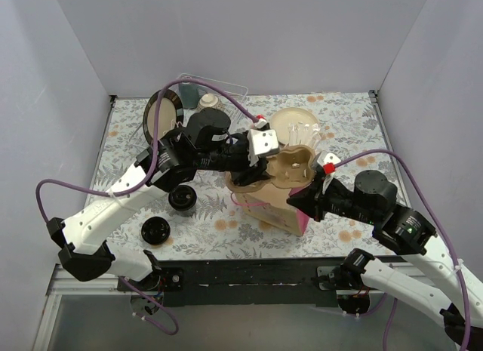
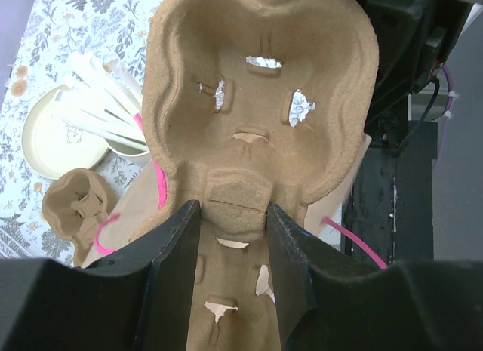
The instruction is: Pack the takeout coffee
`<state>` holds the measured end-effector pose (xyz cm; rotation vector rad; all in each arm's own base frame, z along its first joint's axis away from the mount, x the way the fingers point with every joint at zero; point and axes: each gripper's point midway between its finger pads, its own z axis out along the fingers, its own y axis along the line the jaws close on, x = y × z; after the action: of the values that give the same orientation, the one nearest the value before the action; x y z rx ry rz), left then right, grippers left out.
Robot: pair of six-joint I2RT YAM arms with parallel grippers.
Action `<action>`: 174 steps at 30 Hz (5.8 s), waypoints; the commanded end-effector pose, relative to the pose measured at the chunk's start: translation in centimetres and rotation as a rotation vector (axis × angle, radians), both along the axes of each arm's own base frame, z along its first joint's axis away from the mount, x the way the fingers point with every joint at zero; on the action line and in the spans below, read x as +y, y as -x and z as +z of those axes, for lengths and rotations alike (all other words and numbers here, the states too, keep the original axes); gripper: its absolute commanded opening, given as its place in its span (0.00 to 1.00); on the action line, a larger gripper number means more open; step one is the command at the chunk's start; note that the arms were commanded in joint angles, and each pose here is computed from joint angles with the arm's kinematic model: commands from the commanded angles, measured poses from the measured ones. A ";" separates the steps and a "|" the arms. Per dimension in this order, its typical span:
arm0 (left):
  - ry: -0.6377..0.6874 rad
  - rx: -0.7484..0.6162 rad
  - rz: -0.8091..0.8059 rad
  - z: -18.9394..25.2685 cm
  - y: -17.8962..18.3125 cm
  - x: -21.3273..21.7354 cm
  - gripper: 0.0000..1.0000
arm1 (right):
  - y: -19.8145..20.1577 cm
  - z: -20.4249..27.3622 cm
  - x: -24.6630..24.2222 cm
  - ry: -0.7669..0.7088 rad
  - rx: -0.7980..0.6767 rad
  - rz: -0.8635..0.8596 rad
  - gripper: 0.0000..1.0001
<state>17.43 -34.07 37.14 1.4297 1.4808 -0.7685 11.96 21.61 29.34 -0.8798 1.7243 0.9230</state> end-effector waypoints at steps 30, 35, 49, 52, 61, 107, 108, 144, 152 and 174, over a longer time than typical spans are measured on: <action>-0.116 -0.155 -0.075 -3.0 -2.2 -0.9 0.00 | -2.0 4.2 -12.6 -0.301 0.517 -0.974 0.48; -0.123 -0.143 -0.096 -3.6 -1.8 -1.0 0.00 | -3.8 4.8 -10.4 -0.287 0.554 -0.998 0.48; -0.141 -0.147 -0.128 -4.8 -1.3 -0.5 0.00 | -6.7 3.4 -8.2 -0.335 0.678 -1.159 0.46; -0.144 -0.152 -0.120 -4.9 -1.2 -0.1 0.00 | -6.9 4.2 -8.9 -0.410 0.660 -1.172 0.43; -0.137 -0.195 -0.110 -4.4 -2.0 -0.4 0.00 | -7.4 3.6 -8.3 -0.393 0.647 -1.168 0.43; -0.094 -0.207 -0.196 -1.6 0.7 0.7 0.00 | -10.4 5.4 -4.0 -0.089 0.451 -0.948 0.40; -0.097 -0.201 -0.195 -1.7 0.7 0.8 0.00 | -10.9 6.3 -2.7 -0.121 0.408 -0.877 0.41; -0.139 -0.164 -0.223 -4.2 1.9 1.7 0.00 | -11.1 3.3 -1.0 0.163 -0.149 -0.395 0.54; -0.138 -0.171 -0.223 -4.1 1.7 1.4 0.00 | -12.7 5.0 0.7 0.119 -0.235 -0.373 0.53; -0.155 -0.198 -0.195 -3.9 0.8 1.3 0.00 | -15.7 5.0 0.4 -0.078 0.080 -0.715 0.50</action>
<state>16.63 -32.93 32.05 1.7448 1.3159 -0.6378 26.85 23.41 31.56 -0.3589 1.8886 0.5237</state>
